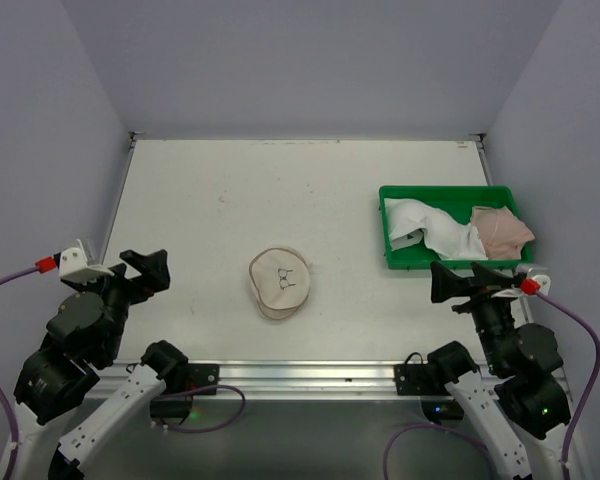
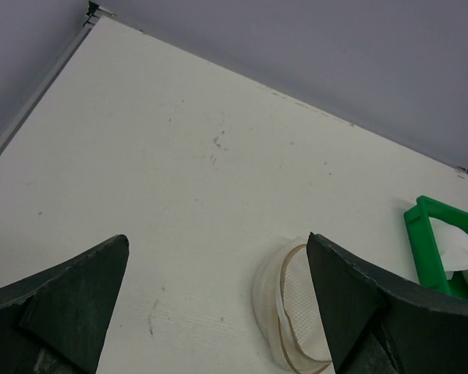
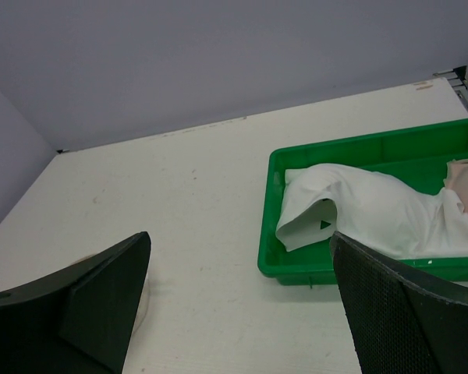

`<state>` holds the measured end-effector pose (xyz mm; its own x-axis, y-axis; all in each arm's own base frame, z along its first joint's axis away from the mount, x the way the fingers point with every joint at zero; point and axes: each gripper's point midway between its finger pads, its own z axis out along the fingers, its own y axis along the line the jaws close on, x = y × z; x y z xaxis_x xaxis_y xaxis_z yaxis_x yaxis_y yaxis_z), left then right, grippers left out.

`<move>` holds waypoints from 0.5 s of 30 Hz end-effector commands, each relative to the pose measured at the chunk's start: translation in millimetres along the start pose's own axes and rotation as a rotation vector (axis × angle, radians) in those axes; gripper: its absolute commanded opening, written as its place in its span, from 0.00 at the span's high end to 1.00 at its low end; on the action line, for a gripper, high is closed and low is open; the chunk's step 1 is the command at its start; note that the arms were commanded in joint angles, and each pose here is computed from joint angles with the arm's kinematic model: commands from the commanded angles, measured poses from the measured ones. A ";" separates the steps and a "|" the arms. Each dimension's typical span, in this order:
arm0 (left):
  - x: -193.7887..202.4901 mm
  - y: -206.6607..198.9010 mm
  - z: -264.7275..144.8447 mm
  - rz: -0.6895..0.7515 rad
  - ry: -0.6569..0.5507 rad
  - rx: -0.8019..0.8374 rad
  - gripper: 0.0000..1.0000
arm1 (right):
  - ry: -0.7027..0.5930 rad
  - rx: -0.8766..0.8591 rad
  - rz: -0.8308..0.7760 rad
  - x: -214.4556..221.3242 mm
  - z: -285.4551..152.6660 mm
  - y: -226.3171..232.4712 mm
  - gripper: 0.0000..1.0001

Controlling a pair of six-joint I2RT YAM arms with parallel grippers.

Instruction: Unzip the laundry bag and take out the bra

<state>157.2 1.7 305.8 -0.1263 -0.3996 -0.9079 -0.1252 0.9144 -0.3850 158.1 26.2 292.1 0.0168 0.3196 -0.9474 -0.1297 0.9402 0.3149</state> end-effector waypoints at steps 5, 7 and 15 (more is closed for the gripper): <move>-4.4 -5.8 5.3 -0.004 -0.010 -0.001 0.00 | -0.133 -0.063 0.027 -25.8 -18.8 4.9 0.01; -3.8 -5.3 5.5 0.002 -0.006 -0.006 0.00 | -0.130 -0.063 0.026 -25.0 -18.3 4.9 0.01; -7.3 -2.7 6.9 0.017 -0.017 -0.027 0.00 | -0.116 -0.066 0.019 -23.5 -15.9 6.6 0.01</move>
<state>160.4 -0.1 303.5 -0.1410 -0.3884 -0.9107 -0.1332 0.9189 -0.3713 157.6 28.8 292.3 0.0128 0.3188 -0.9477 -0.1439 0.9385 0.3138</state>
